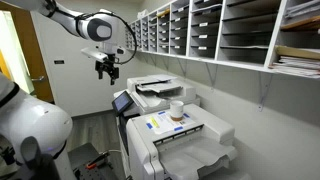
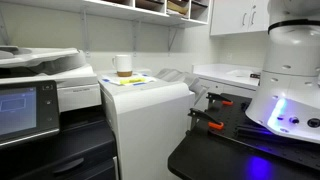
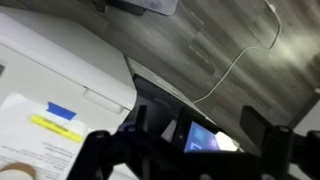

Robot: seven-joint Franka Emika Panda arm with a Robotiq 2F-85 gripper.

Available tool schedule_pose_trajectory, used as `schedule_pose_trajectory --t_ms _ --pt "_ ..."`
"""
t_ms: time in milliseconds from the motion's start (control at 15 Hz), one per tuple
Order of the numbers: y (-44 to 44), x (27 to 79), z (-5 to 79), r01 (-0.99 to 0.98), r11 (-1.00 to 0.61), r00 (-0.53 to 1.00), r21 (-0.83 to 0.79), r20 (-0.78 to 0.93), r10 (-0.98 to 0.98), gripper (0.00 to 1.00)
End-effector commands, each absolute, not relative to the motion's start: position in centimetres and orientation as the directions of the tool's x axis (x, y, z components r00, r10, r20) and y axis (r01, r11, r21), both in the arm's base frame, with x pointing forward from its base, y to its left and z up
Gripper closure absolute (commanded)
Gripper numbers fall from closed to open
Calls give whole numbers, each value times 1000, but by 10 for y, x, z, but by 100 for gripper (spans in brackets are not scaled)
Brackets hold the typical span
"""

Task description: Move the mug towards you

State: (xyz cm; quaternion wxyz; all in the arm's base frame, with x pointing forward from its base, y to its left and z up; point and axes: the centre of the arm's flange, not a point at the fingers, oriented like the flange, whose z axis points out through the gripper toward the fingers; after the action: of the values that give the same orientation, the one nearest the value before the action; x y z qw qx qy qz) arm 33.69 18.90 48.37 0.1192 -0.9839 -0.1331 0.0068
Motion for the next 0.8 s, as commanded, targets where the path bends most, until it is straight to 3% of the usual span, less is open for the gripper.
schedule_pose_trajectory --t_ms 0,200,333,733 --pt "189 337 484 260 -936 964 -236 18 264 0" --pt "189 337 484 260 -936 964 -236 18 264 0" --pt "193 349 479 140 -973 989 -184 75 128 0" --pt "165 431 466 -36 -990 935 -135 345 -81 0"
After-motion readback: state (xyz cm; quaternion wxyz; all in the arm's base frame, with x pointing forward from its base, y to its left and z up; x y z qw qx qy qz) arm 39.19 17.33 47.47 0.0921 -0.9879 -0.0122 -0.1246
